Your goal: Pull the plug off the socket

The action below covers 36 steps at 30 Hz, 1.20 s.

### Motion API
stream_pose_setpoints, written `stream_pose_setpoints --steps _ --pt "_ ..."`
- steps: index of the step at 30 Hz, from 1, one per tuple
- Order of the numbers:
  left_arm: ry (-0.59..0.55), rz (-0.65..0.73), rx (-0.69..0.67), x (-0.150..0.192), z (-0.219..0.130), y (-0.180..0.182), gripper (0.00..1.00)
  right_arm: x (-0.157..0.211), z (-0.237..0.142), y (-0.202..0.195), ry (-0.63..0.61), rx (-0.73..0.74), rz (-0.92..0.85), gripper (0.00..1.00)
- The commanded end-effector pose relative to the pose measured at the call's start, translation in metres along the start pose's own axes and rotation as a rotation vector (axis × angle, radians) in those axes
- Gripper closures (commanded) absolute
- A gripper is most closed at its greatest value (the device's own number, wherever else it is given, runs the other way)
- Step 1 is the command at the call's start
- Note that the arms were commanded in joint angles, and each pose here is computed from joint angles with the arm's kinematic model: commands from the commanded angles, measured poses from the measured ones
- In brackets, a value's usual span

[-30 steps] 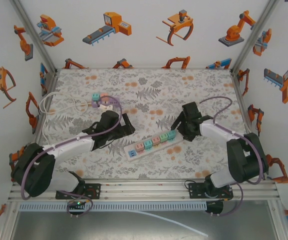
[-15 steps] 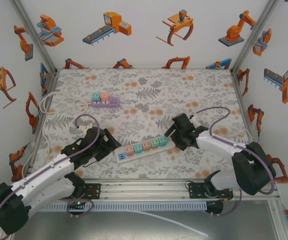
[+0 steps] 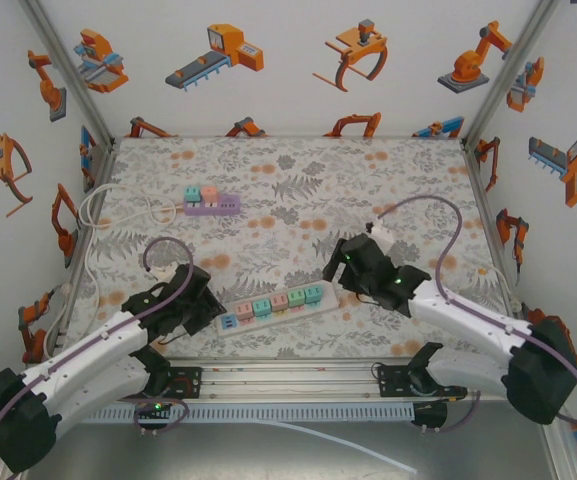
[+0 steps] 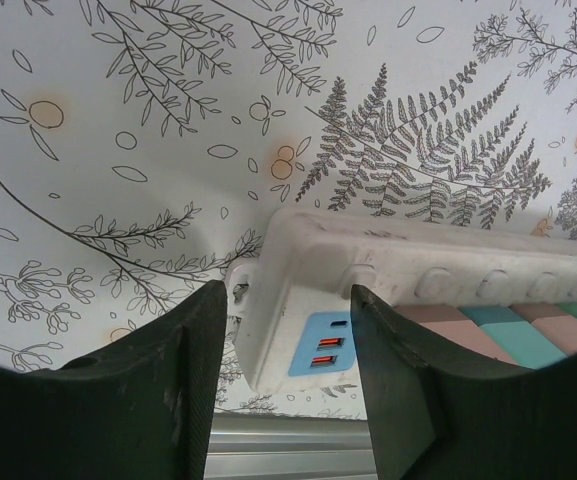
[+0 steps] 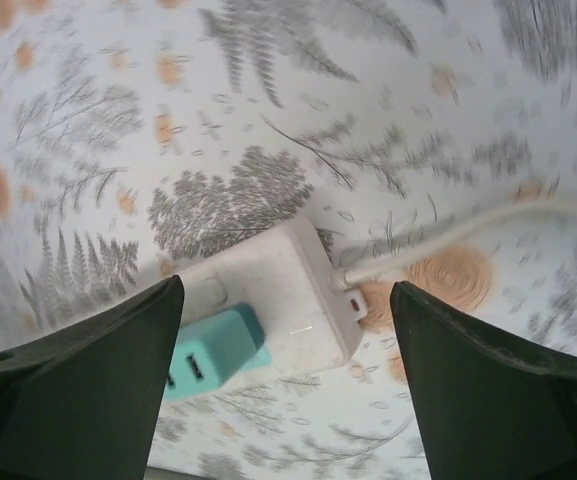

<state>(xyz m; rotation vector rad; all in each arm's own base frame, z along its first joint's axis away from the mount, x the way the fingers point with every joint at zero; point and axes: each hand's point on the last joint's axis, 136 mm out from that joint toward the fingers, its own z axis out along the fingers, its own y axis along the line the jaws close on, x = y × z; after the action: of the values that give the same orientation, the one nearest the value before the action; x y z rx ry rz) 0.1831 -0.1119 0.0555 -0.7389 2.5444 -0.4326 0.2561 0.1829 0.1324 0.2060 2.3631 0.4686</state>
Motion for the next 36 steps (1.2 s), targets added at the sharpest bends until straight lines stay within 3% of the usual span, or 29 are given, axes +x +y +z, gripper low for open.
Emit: stream_pose_setpoints --steps 1,4,7,9,17,21,26,36 --pt "0.007 0.03 0.001 0.0 -0.001 -0.001 0.49 -0.03 -0.034 0.042 -0.127 -0.167 -0.644 0.22" --pt "0.009 0.053 -0.014 -0.001 -0.003 0.001 0.49 -0.014 -0.053 0.062 -0.175 -0.334 -1.055 0.22" --pt "0.011 0.07 -0.018 -0.001 -0.006 0.002 0.47 0.029 -0.063 0.066 -0.175 -0.53 -1.445 0.22" --pt "0.016 0.08 -0.019 -0.001 -0.008 0.002 0.46 0.048 -0.066 0.068 -0.155 -0.634 -1.569 0.22" --pt "0.083 0.175 -0.01 0.007 -0.012 -0.005 0.4 0.084 -0.034 0.085 0.059 -0.829 -1.605 0.26" --pt "0.12 0.201 -0.016 0.013 -0.01 -0.007 0.4 0.087 -0.015 0.096 0.058 -0.863 -1.606 0.29" --pt "0.14 0.21 -0.041 0.017 -0.002 -0.002 0.4 0.095 -0.003 0.104 0.092 -0.921 -1.592 0.4" --pt "0.181 0.267 -0.092 0.026 0.01 0.011 0.52 0.095 -0.001 0.106 0.113 -0.936 -1.59 0.62"
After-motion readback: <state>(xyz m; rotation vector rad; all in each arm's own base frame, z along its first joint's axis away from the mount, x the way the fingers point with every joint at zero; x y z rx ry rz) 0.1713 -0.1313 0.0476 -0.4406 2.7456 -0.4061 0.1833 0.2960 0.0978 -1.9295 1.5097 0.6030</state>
